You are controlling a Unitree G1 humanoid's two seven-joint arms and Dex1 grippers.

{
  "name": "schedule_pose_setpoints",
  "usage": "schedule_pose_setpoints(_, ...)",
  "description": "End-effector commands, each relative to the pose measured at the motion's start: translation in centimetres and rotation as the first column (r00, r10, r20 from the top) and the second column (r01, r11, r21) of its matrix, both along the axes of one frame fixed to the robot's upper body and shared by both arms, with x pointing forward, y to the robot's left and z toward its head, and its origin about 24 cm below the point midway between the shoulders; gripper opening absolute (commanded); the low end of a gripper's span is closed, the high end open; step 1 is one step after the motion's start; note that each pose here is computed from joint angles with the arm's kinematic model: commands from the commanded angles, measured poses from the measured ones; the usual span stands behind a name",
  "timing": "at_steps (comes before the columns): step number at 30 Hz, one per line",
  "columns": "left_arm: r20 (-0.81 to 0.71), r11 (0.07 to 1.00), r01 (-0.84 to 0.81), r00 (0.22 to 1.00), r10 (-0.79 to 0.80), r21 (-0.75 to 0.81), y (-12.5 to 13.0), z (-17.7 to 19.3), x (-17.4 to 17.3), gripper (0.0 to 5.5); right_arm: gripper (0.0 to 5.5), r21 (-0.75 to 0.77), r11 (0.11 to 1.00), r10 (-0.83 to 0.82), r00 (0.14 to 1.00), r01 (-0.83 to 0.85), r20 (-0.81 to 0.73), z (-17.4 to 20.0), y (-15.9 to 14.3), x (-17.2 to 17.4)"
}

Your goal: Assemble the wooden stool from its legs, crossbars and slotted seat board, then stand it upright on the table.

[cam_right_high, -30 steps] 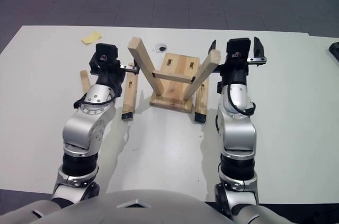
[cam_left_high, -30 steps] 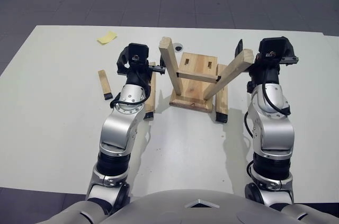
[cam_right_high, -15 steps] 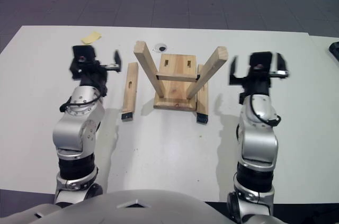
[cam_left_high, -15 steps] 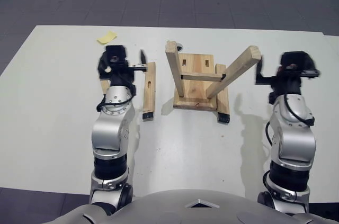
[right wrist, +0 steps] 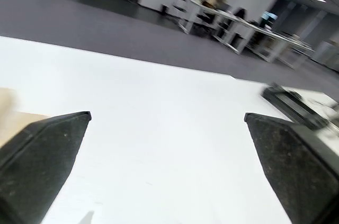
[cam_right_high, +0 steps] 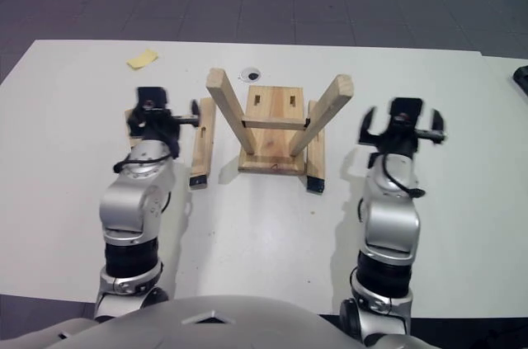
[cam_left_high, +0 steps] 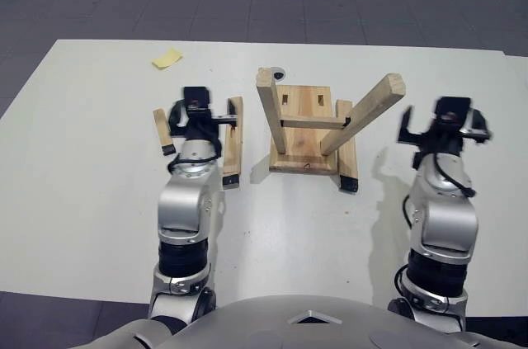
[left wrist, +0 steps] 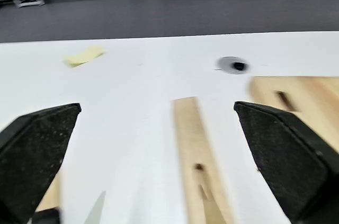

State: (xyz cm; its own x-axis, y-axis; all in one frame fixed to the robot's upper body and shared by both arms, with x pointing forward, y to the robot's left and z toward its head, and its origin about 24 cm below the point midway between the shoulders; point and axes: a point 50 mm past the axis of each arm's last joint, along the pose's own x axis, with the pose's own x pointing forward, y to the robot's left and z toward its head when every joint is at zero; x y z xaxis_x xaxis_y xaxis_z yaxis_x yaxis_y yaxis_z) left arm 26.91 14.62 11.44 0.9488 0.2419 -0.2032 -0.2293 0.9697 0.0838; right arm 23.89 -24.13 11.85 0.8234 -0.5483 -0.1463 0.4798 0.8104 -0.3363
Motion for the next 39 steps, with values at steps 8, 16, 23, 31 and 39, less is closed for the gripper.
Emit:
schedule_pose_setpoints(8,0.097,0.921,0.379,0.917,-0.386,0.089,-5.3,1.5,0.3,5.39,5.4,0.035,0.843,0.523,0.832,-0.537,0.185,2.1,8.0,1.3)
schedule_pose_setpoints(16,0.046,0.967,-0.109,0.991,0.122,-0.23,0.5,-0.3,1.3,5.39,5.4,0.207,0.977,0.034,0.993,-0.057,0.111,-0.3,0.0,2.3)
schedule_pose_setpoints(23,0.178,0.911,-0.257,0.929,0.325,-0.324,3.3,1.6,1.3,5.39,5.4,0.3,0.586,0.561,0.644,-0.753,0.521,4.5,3.0,0.5)
schedule_pose_setpoints(31,0.217,0.892,-0.318,0.892,0.396,-0.321,5.9,2.1,1.6,5.39,5.4,0.174,0.185,0.719,0.254,-0.967,0.647,8.9,3.5,-3.0)
schedule_pose_setpoints(39,0.19,0.902,-0.28,0.916,0.354,-0.33,4.5,1.4,1.8,5.39,5.4,0.257,0.016,0.861,0.144,-0.966,0.489,7.5,5.7,-4.7)
